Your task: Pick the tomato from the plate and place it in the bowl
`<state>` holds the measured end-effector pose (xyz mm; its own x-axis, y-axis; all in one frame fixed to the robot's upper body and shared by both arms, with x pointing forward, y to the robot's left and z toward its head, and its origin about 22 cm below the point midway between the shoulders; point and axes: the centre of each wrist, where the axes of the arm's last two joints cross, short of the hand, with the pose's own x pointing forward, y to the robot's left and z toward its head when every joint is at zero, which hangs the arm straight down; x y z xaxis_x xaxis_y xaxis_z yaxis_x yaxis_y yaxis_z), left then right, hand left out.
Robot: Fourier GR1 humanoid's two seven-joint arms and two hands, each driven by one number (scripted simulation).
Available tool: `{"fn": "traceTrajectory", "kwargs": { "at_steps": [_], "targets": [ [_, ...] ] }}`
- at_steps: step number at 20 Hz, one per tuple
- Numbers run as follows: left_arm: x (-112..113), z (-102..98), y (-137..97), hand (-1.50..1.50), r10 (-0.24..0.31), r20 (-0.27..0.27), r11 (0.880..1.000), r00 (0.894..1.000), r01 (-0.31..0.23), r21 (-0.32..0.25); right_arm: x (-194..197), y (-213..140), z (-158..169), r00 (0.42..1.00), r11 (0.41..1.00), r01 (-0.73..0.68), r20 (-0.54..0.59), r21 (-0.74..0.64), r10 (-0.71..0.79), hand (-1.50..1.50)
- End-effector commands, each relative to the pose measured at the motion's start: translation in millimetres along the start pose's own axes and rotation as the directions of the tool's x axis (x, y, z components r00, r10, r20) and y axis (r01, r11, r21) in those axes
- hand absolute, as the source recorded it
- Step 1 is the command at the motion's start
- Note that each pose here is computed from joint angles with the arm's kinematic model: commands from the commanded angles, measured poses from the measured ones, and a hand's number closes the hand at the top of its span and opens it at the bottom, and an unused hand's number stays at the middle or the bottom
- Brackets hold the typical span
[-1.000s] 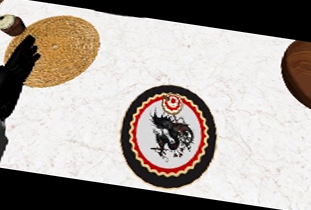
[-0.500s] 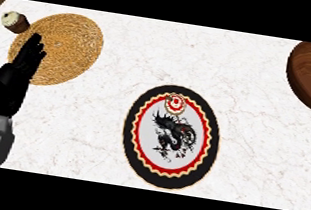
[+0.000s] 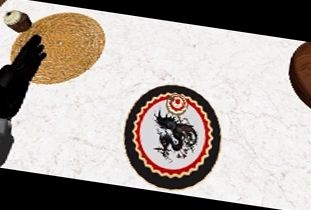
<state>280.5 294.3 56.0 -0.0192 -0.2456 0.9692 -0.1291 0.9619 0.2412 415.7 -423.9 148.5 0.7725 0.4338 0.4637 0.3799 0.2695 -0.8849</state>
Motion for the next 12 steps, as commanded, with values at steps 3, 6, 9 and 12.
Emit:
{"fn": "traceTrajectory", "kwargs": {
  "at_steps": [3, 6, 9, 12],
  "targets": [
    [8.2, 4.8, 6.2, 0.00, -0.010, -0.006, 1.000, 1.000, 0.010, -0.006, -32.9, -1.2, -13.1, 0.991, 0.990, 0.113, 0.066, 0.089, -0.119, -1.50],
    [-0.3, 5.6, 19.7, 0.00, -0.011, -0.006, 1.000, 1.000, 0.011, 0.026, -25.1, -6.5, -11.4, 0.931, 0.935, 0.353, 0.090, 0.030, -0.355, -1.50],
    [-3.9, 2.3, 22.3, 0.00, -0.009, -0.013, 0.999, 1.000, 0.010, 0.040, -10.3, -18.7, -8.5, 0.803, 0.803, 0.592, 0.130, -0.069, -0.581, -1.50],
    [-9.0, 2.7, 13.2, 0.00, -0.005, -0.039, 0.999, 0.999, 0.007, 0.048, -34.5, -28.1, -18.7, 0.686, 0.681, 0.726, 0.167, -0.095, -0.708, -1.50]
  ]
}}
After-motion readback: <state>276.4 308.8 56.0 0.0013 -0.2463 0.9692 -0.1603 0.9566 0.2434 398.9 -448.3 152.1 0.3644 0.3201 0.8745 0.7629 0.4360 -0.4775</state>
